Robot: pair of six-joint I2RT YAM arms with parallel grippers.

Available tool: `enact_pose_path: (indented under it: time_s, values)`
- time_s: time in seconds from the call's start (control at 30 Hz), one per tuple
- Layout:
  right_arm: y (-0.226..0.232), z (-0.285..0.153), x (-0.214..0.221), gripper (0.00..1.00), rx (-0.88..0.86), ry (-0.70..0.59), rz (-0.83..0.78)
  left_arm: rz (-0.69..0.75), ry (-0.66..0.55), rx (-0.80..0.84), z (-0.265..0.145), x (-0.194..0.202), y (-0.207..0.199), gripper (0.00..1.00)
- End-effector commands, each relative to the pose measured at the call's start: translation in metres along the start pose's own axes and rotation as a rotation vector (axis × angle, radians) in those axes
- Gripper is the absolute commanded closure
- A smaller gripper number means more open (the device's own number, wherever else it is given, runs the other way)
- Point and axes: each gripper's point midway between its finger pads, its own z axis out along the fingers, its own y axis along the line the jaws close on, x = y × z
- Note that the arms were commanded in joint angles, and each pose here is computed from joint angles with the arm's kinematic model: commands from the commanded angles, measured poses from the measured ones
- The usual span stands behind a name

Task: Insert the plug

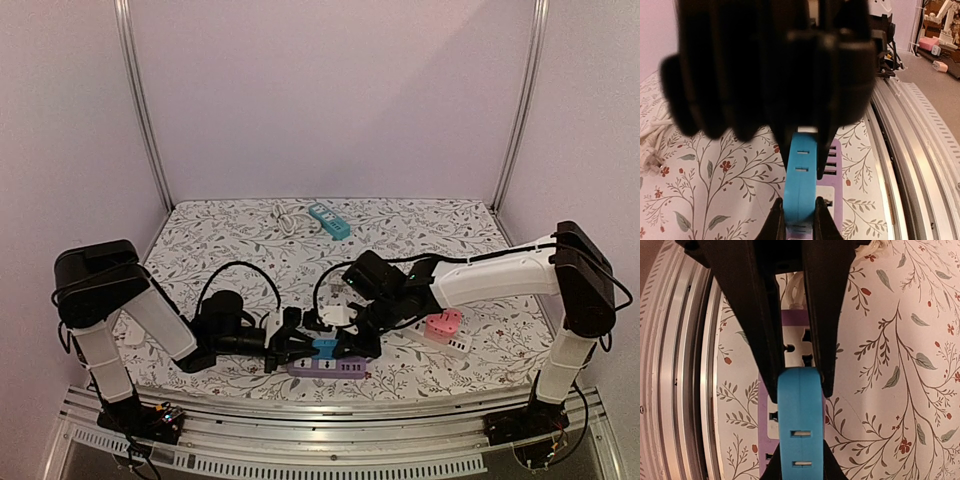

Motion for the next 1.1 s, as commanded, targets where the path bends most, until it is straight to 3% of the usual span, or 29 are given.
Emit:
enact_pose_path:
  time_s: [0.0, 0.5, 0.6, 0.67, 0.8, 1.07]
  values:
    - [-0.013, 0.004, -0.011, 1.0, 0.033, -0.022, 0.042, -0.021, 0.166, 0.093, -0.001, 0.051, -0.023, 1.0]
    - [-0.01, 0.014, 0.009, 1.0, 0.059, 0.047, 0.066, 0.012, 0.235, 0.186, -0.002, 0.071, -0.041, 1.0]
    - [-0.01, 0.014, 0.009, 0.93, 0.066, 0.05, 0.064, 0.034, 0.224, 0.193, -0.002, 0.068, -0.043, 0.99]
    - [-0.009, 0.014, 0.008, 0.82, 0.065, 0.045, 0.065, 0.048, 0.209, 0.194, -0.002, 0.065, -0.044, 0.86]
    - [-0.011, 0.011, 0.005, 0.62, 0.076, 0.038, 0.069, 0.059, 0.188, 0.179, -0.003, 0.058, -0.042, 0.47]
    - [-0.01, 0.005, 0.0, 0.52, 0.073, 0.021, 0.071, 0.063, 0.173, 0.139, -0.004, 0.051, -0.038, 0.34]
